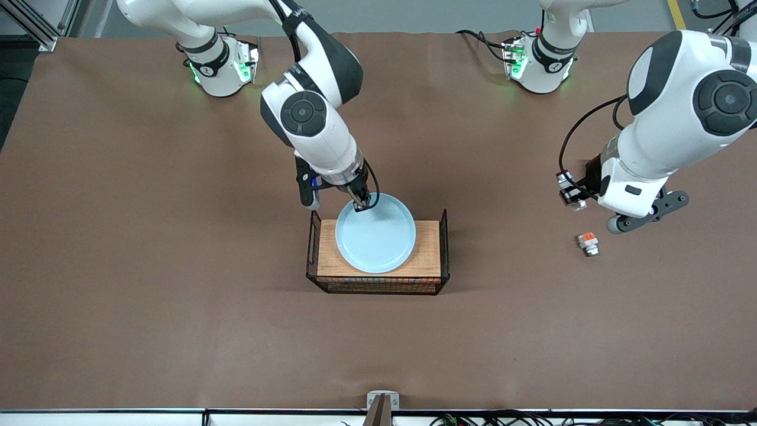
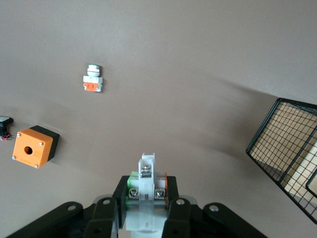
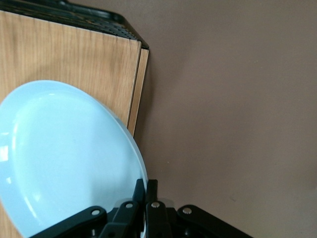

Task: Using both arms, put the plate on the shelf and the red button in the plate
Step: 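Lower the blue plate onto the wooden box and open the right gripper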

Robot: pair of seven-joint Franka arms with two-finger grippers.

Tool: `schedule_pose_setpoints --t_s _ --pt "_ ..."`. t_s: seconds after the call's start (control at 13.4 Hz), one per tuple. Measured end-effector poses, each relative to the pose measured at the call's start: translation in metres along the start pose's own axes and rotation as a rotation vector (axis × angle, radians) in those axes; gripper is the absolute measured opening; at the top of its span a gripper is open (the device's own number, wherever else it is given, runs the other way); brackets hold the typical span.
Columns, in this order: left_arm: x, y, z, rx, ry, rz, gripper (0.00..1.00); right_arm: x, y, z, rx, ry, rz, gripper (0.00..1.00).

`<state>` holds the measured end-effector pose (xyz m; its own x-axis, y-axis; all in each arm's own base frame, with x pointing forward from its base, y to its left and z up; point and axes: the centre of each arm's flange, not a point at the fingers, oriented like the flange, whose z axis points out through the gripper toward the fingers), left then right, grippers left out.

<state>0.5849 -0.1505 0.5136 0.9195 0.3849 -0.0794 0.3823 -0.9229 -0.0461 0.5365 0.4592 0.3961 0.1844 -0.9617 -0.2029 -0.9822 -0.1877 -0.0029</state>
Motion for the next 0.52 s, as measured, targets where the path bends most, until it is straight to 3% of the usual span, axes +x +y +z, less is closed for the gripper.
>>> schedule_pose_setpoints --t_s 0.52 --pt "-0.008 0.004 -0.002 0.011 -0.010 0.013 0.33 0.004 -0.010 0.022 0.006 0.001 0.010 0.07"
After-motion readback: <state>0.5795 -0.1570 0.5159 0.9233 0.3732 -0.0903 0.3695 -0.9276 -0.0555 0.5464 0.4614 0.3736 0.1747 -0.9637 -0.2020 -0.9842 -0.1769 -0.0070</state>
